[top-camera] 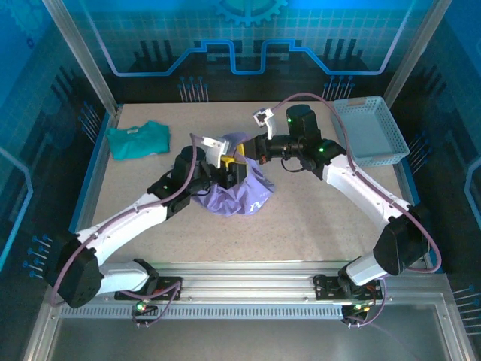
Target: Fold the inside-out t-shirt
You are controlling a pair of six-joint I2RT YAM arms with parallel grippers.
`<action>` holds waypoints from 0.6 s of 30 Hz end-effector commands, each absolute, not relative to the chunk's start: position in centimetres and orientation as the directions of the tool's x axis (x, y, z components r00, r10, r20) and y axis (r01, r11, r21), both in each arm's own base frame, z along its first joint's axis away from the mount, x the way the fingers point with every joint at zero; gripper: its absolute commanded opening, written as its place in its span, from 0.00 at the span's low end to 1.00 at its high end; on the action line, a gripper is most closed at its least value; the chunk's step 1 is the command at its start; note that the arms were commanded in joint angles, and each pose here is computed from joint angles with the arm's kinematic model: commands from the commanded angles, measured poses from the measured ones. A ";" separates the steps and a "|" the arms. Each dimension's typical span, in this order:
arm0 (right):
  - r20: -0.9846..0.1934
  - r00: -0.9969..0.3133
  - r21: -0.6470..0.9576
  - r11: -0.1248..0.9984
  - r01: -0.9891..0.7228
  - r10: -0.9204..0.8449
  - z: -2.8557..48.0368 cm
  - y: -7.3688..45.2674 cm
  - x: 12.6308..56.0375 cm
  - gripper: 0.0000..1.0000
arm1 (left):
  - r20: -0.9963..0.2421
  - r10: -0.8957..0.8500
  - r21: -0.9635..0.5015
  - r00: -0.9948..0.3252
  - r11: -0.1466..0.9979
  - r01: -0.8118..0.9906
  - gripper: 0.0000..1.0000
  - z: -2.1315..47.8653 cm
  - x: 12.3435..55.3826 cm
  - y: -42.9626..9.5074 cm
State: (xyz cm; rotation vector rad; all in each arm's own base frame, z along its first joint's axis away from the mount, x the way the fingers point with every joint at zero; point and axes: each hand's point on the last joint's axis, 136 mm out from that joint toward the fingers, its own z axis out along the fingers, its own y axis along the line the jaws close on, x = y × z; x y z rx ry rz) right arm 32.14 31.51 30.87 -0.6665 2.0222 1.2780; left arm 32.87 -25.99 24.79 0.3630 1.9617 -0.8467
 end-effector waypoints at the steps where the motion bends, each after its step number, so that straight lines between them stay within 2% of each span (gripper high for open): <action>1: -0.744 -0.664 0.595 0.378 -0.709 -0.075 31.8 31.6 31.9 0.01 | -0.882 -0.098 -0.382 -0.460 0.720 0.579 0.48 26.5 34.4 -26.1; 6: -0.737 -0.672 0.592 0.411 -0.693 -0.069 31.4 31.4 32.4 0.03 | -0.874 -0.117 -0.403 -0.471 0.714 0.572 0.17 26.3 34.9 -25.5; 8: -0.739 -0.670 0.565 0.481 -0.671 -0.066 30.9 30.7 33.1 0.10 | -0.871 -0.156 -0.429 -0.467 0.704 0.566 0.04 26.7 34.6 -24.5; 9: -0.744 -0.665 0.545 0.512 -0.664 -0.070 30.6 30.4 33.4 0.14 | -0.867 -0.170 -0.442 -0.469 0.697 0.564 0.01 26.7 34.4 -24.1; 13: -0.785 -0.605 0.413 0.618 -0.669 -0.130 29.1 29.2 33.4 0.32 | -0.847 -0.197 -0.486 -0.494 0.663 0.569 0.00 26.1 33.2 -22.7; 18: -0.803 -0.568 0.311 0.688 -0.656 -0.179 25.3 27.1 32.9 0.41 | -0.834 -0.213 -0.515 -0.508 0.630 0.581 0.00 25.4 32.2 -21.7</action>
